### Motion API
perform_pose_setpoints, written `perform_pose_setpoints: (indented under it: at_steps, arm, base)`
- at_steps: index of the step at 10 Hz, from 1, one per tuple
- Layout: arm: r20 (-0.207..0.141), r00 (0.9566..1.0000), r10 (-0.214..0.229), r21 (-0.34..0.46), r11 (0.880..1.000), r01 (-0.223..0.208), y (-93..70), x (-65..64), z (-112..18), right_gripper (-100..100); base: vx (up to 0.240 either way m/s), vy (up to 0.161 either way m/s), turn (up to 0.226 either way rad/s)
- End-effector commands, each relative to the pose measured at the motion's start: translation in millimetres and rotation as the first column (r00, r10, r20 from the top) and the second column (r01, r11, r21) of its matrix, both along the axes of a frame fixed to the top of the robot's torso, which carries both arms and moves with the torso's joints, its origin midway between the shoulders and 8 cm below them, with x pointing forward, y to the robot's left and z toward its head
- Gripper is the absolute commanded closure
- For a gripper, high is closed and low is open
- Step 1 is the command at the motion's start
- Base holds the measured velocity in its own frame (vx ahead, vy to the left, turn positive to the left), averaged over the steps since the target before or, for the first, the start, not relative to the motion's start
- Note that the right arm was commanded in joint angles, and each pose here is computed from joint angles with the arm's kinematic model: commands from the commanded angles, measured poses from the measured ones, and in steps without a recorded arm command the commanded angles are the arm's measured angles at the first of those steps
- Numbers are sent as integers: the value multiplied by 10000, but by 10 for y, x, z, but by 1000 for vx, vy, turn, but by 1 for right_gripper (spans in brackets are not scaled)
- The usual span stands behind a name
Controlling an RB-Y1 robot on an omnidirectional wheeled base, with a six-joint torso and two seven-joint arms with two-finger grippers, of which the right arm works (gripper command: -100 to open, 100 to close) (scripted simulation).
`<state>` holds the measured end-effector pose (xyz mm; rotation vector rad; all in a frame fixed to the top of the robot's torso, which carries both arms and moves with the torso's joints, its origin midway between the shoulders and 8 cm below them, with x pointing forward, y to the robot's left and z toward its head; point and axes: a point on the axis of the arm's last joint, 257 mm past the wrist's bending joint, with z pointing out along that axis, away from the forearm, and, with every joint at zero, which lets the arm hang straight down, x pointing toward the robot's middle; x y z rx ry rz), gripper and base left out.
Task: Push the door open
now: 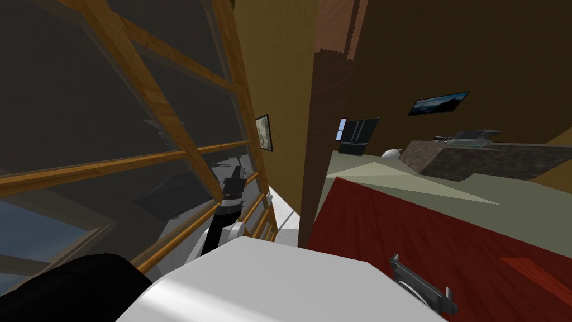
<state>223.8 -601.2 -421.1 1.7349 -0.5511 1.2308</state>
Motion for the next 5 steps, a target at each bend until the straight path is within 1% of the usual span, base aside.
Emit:
perform_pose_setpoints:
  at_steps: [1,3,5]
  arm:
    - [88,9999,-100,-9,9999,100,-7,-28,9,-100]
    - [166,9997,-186,-14,9998,187,-16,-48,21,-100]
    - [192,9996,-215,-16,9998,216,-20,-55,25,-100]
  base:
    - [11,113,-74]
    - [6,80,-37]
    - [5,42,-29]
